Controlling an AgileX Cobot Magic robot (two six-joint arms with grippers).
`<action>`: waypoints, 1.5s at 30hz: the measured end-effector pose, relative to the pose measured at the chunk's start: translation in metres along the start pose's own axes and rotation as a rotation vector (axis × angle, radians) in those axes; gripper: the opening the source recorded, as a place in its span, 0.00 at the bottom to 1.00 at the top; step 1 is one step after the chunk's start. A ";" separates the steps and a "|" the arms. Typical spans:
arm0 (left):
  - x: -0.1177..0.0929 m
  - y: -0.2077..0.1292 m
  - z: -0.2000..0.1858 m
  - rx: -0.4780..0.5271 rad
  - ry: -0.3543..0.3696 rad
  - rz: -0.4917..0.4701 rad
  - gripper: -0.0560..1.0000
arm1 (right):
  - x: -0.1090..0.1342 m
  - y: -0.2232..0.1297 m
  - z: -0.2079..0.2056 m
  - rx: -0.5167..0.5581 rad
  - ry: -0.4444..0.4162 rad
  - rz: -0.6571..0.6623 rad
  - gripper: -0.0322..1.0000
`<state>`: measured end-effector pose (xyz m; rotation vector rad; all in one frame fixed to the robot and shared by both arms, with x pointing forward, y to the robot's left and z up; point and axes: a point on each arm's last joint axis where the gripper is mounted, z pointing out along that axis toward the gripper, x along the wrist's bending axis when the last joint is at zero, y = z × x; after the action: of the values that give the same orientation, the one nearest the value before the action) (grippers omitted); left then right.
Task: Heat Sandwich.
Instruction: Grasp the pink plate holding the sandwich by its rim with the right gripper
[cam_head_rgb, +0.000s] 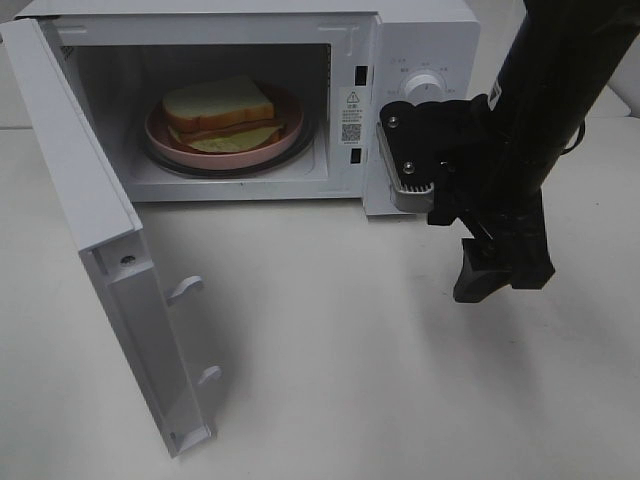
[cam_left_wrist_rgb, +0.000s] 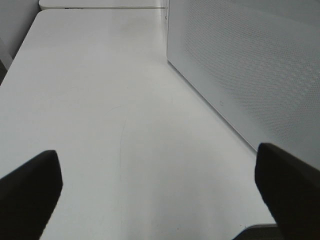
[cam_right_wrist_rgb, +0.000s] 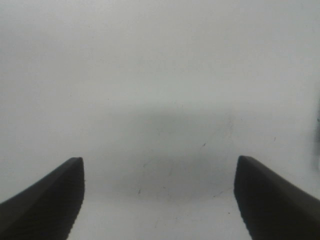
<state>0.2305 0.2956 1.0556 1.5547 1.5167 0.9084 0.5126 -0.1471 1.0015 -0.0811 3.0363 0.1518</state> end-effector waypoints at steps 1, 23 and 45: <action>0.000 0.000 0.000 0.000 0.000 0.000 0.99 | 0.000 0.000 0.000 0.000 -0.001 0.017 0.84; 0.000 0.000 0.000 0.000 0.000 0.000 0.99 | -0.023 0.039 -0.013 0.005 -0.232 -0.169 0.84; 0.000 0.000 0.000 0.000 0.000 0.000 0.99 | -0.074 0.092 0.006 -0.085 -0.366 -0.216 0.83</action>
<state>0.2305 0.2956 1.0556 1.5547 1.5167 0.9084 0.5812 -0.0516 1.0115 -0.3452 2.6342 0.2474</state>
